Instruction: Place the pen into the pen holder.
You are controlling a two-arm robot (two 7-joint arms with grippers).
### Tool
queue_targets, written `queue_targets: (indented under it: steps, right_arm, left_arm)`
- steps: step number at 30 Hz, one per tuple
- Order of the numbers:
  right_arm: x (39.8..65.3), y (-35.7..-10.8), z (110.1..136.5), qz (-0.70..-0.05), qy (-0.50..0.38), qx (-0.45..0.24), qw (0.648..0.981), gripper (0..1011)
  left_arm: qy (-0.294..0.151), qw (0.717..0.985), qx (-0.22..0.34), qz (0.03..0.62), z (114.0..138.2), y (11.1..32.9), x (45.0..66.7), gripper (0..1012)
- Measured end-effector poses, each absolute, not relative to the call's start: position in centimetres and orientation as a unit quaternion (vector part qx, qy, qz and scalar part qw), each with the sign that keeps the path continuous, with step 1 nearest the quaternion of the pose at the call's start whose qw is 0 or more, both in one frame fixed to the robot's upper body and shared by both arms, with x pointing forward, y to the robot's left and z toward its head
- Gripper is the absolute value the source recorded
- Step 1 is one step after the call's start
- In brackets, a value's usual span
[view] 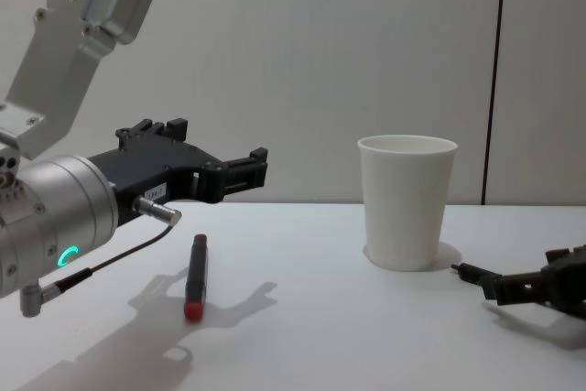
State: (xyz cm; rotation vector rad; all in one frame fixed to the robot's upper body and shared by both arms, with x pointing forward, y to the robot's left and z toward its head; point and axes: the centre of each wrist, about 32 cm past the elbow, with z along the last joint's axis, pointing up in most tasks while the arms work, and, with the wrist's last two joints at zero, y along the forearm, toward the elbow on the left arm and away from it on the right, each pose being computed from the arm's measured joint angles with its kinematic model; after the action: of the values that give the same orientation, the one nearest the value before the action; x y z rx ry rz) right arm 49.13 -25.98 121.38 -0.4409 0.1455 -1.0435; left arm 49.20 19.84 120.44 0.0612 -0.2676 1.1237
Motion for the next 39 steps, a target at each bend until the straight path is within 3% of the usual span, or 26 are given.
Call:
queue_targets:
  steps: [28, 39]
  right_arm:
    - [49.25, -25.65, 121.24, -0.497, 0.069, -0.224, 0.835, 992]
    - [49.27, -25.64, 121.22, -0.498, 0.069, -0.225, 0.835, 707]
  left_arm:
    - [-0.126, 0.837, 0.029, 0.531, 120.44, 19.84, 49.2, 1003]
    - [-0.126, 0.837, 0.029, 0.531, 120.44, 19.84, 49.2, 1003]
